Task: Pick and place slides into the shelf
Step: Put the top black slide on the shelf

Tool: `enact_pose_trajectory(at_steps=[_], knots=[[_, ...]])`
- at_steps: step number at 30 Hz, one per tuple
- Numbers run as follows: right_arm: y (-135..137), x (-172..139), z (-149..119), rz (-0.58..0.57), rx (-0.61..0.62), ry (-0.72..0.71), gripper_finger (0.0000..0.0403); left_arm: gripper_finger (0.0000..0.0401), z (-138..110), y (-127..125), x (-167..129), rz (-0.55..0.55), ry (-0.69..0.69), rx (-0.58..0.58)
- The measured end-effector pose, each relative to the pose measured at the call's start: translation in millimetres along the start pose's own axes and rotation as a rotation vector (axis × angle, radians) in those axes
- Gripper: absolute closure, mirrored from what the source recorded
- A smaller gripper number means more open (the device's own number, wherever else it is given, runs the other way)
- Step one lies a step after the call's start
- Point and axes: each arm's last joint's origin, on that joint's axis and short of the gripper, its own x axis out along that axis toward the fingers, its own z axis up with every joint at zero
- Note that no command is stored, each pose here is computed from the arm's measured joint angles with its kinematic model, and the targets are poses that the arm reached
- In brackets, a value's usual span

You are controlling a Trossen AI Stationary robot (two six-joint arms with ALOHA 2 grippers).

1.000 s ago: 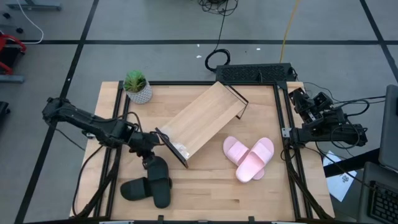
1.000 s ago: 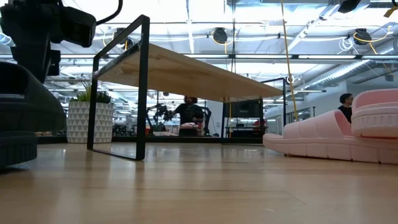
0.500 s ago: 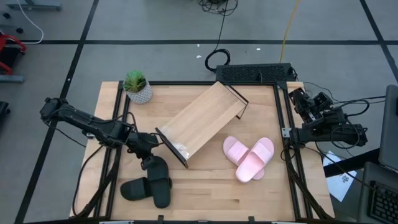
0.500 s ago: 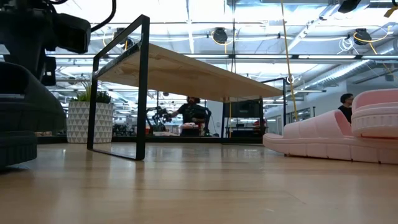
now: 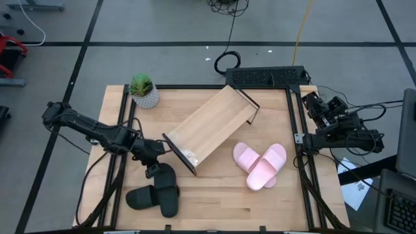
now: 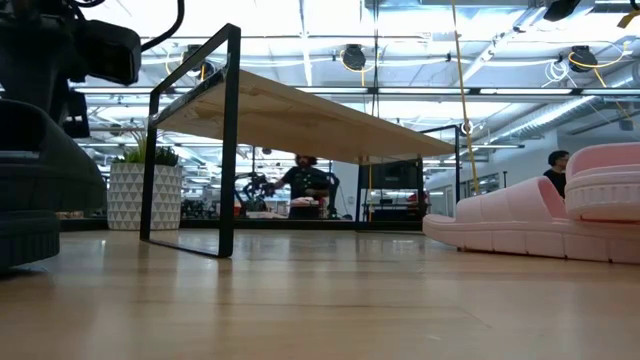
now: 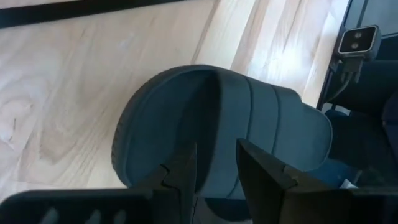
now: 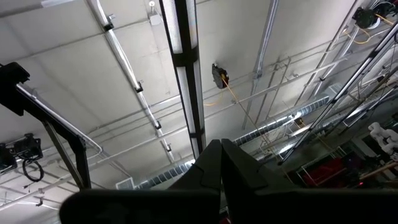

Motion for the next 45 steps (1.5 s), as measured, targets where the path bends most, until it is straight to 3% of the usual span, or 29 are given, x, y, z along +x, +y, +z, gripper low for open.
enact_pose_trajectory(at_steps=[12, 24, 45], knots=[[0, 0, 0, 0.002, 0.000, 0.000, 0.0403, 0.0288, 1, 0, 0, 0.015, -0.017, -0.001], [0, 0, 0, 0.002, 0.000, 0.000, 0.0403, 0.0288, 6, -2, 19, 0.017, 0.024, 0.022], [0, 0, 0, 0.000, 0.003, -0.001, 0.0403, 0.0288, 7, 0, 23, -0.083, 0.149, 0.074]])
